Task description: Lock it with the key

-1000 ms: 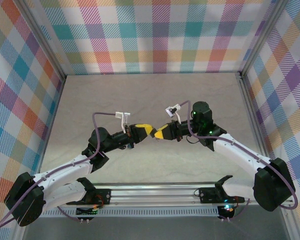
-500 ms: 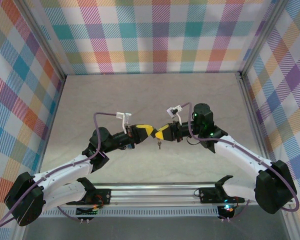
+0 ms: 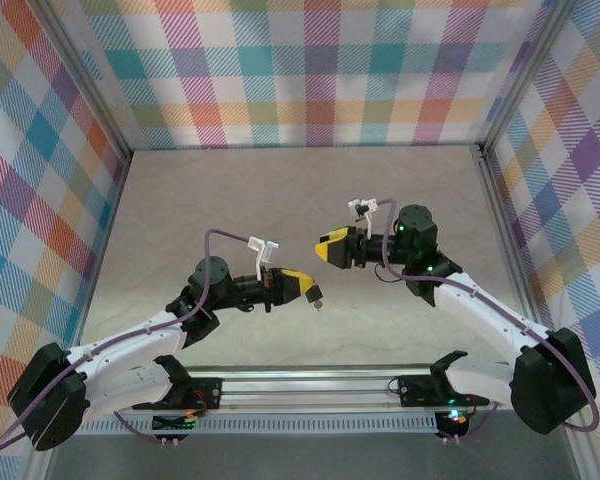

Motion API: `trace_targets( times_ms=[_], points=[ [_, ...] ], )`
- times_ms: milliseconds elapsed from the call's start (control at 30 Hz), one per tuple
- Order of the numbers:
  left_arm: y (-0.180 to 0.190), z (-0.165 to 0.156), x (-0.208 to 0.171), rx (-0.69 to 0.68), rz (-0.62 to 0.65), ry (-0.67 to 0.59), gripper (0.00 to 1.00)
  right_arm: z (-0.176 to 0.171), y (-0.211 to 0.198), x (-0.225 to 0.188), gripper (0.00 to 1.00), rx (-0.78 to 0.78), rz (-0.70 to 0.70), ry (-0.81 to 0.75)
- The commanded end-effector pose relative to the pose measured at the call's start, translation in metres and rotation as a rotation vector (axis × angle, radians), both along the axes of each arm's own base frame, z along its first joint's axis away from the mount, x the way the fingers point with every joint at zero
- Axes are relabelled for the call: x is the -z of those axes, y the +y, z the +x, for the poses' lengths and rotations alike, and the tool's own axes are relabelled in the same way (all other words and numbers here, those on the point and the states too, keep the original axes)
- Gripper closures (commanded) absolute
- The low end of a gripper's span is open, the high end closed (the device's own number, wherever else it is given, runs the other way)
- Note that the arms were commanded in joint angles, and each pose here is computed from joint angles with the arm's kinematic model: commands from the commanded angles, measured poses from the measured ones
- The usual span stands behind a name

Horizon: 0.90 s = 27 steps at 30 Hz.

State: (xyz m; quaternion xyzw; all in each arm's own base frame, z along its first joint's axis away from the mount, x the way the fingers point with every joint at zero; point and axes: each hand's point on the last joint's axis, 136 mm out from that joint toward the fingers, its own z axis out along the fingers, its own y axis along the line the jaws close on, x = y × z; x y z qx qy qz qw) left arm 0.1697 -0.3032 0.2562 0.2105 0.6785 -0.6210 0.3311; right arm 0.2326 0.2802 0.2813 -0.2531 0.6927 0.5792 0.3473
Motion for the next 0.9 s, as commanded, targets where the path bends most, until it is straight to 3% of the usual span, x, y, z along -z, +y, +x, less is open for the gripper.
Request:
trace_targets(
  times_ms=[0,300,433,667,867],
  points=[
    [0.007,0.011,-0.003,-0.072,0.001,-0.036,1.00,0.009,-0.012,0.005,0.33,0.119,-0.027,-0.029],
    [0.012,0.059,0.007,-0.286,0.014,0.019,1.00,0.009,-0.052,0.035,0.00,0.371,-0.041,-0.035],
    [0.008,0.076,0.006,-0.323,-0.031,0.043,1.00,0.008,-0.064,0.049,0.01,0.438,-0.020,-0.009],
    [-0.006,0.098,0.009,-0.350,-0.098,0.101,1.00,-0.001,-0.062,0.066,0.01,0.408,0.022,0.063],
    [-0.015,0.108,0.007,-0.340,-0.157,0.131,1.00,-0.006,-0.056,0.065,0.17,0.359,0.078,0.075]
  ],
)
